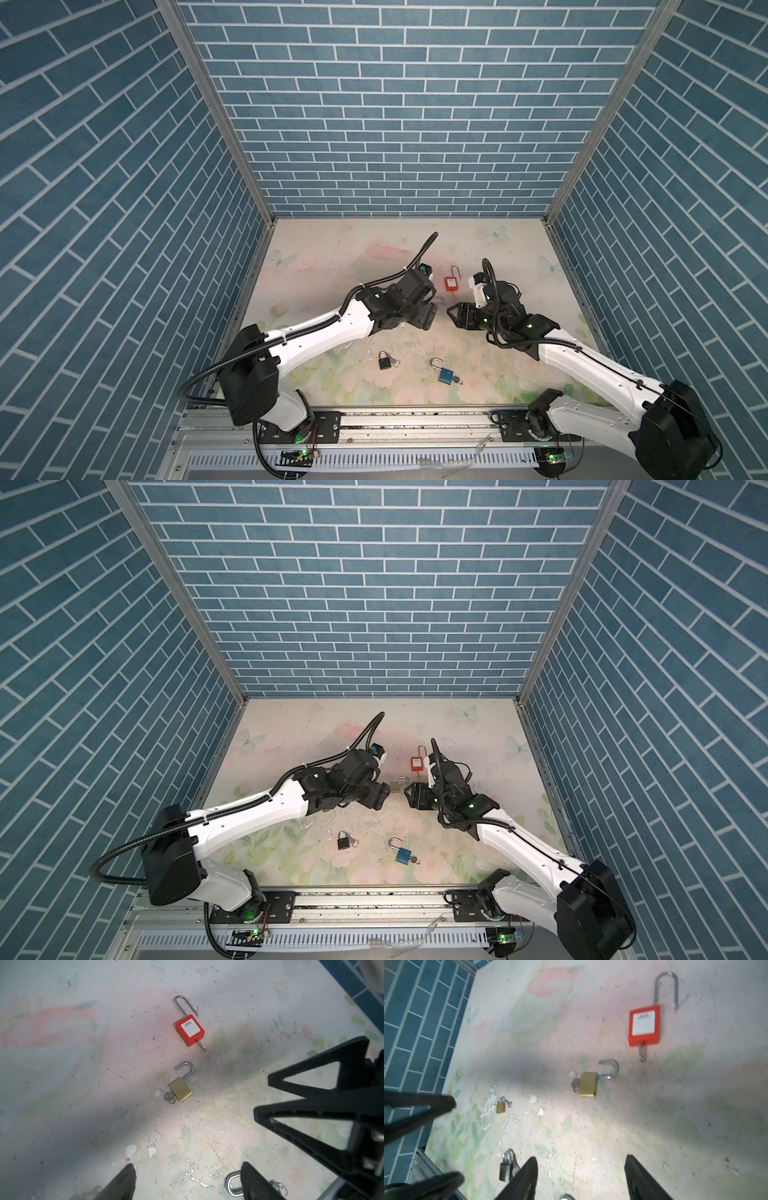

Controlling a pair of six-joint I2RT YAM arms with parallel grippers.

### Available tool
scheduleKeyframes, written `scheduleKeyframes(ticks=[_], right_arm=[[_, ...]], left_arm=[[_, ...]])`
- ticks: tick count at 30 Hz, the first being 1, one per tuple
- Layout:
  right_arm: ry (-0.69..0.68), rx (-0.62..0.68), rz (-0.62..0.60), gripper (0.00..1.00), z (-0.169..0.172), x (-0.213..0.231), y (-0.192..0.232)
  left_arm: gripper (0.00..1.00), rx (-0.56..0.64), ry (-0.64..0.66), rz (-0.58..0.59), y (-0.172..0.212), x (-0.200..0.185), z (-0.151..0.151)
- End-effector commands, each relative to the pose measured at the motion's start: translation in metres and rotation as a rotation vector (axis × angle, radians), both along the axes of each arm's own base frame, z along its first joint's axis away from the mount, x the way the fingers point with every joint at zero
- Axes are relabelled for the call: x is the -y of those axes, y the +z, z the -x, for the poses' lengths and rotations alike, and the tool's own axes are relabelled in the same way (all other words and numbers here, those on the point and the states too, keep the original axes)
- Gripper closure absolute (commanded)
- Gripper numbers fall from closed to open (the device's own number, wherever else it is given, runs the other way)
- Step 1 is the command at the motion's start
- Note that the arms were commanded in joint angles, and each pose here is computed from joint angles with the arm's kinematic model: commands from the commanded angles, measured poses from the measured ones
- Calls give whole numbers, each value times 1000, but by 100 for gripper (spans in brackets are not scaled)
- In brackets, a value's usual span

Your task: Lock with the key

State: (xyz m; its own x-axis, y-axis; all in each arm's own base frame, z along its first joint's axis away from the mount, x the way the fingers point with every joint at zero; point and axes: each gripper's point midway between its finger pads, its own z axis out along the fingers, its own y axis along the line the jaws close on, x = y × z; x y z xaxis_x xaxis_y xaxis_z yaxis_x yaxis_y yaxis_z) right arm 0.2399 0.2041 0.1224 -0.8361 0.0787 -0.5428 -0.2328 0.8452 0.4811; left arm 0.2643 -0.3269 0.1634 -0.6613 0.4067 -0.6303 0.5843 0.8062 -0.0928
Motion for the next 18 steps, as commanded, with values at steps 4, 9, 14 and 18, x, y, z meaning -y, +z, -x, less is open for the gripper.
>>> scheduleKeyframes(ticks=[4, 9, 14, 18], right_arm=[[-86, -77, -7, 32, 18, 33, -2], [-72, -140, 0, 32, 26, 46, -8], [-47, -207, 42, 31, 28, 56, -12], [-41, -217, 49, 31, 26, 59, -10]], left_arm=[[17, 97, -372, -243, -18, 22, -5], [16, 92, -510, -319, -50, 32, -19], [21, 42, -556, -300, -78, 41, -46], [25, 25, -611, -283, -82, 53, -59]])
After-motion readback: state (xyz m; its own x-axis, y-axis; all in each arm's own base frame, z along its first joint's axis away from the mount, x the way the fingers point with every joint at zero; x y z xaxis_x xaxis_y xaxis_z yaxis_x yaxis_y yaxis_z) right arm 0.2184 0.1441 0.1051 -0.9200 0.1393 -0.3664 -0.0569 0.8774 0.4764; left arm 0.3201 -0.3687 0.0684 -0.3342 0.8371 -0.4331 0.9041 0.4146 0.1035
